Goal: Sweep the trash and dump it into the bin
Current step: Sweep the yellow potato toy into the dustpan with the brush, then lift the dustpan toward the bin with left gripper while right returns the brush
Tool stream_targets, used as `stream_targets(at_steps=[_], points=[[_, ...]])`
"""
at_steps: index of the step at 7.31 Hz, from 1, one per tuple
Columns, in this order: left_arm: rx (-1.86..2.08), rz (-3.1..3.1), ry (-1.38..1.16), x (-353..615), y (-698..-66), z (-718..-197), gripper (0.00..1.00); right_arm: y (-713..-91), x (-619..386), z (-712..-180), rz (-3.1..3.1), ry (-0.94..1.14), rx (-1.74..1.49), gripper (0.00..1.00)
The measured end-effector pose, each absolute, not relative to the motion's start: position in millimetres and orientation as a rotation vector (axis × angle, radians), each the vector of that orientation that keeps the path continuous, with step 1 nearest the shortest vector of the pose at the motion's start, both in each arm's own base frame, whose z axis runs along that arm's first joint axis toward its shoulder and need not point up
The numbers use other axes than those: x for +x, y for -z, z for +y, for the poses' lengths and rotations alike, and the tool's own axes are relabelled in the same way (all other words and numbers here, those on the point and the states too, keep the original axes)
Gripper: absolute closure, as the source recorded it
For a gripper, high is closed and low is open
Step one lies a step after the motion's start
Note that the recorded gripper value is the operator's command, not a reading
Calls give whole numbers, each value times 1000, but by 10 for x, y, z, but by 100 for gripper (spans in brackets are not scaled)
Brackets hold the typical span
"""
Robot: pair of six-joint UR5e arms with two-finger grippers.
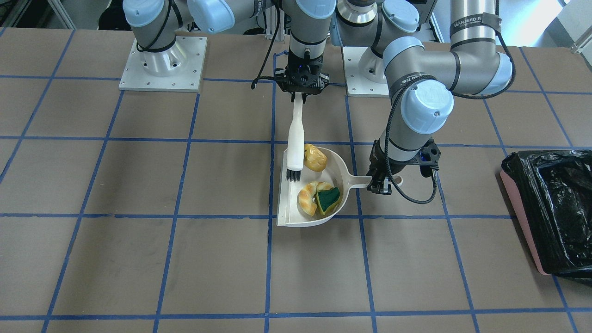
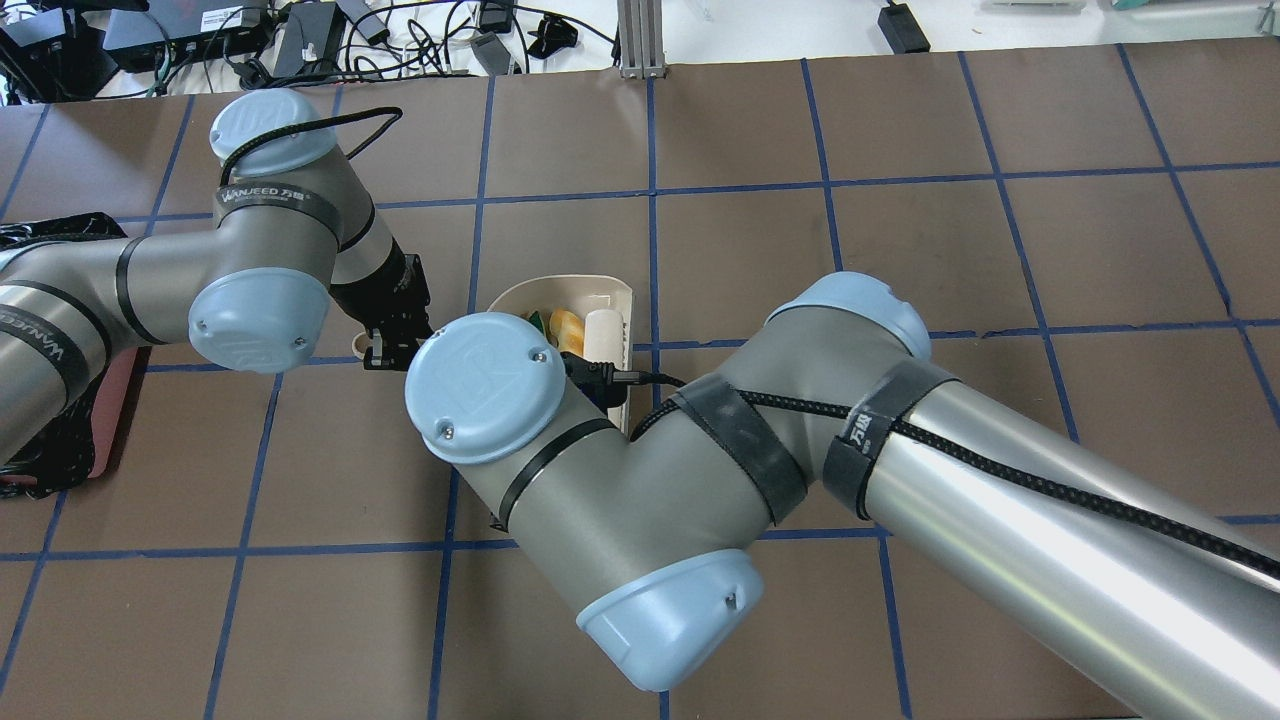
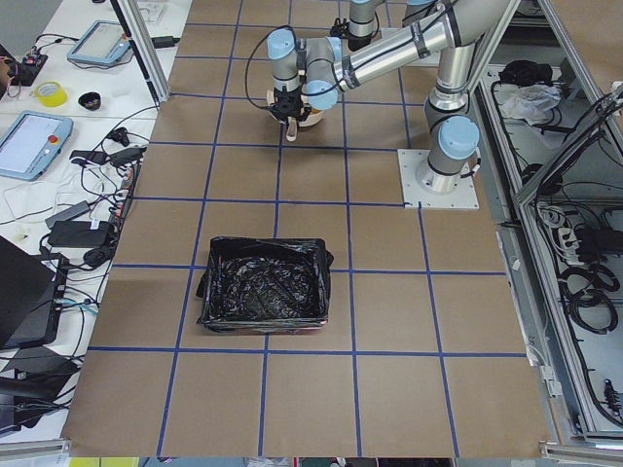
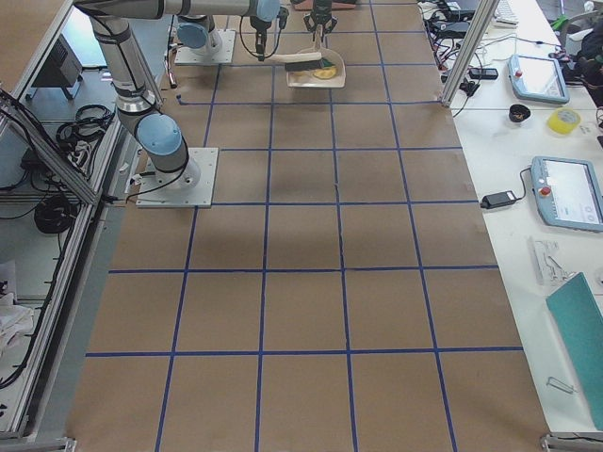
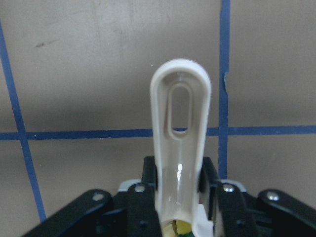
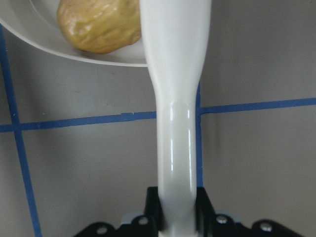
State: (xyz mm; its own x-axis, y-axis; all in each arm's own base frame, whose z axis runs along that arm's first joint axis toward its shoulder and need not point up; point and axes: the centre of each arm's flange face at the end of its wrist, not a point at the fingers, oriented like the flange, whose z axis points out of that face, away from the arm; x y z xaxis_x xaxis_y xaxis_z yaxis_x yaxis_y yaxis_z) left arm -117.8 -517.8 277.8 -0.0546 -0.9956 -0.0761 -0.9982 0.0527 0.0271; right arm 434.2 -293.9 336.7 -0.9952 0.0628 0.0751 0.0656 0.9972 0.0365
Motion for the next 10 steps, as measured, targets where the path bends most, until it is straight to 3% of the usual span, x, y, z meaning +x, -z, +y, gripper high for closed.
stream_targets(at_steps=[5, 10], points=[[-2121, 2307, -207, -1180, -2896, -5240, 100, -3375, 4261, -2983, -3037, 52, -76, 100], [-2102, 2287, -287, -67, -3081, -5415, 100, -3482, 4109, -3095, -3038, 83, -45, 100]])
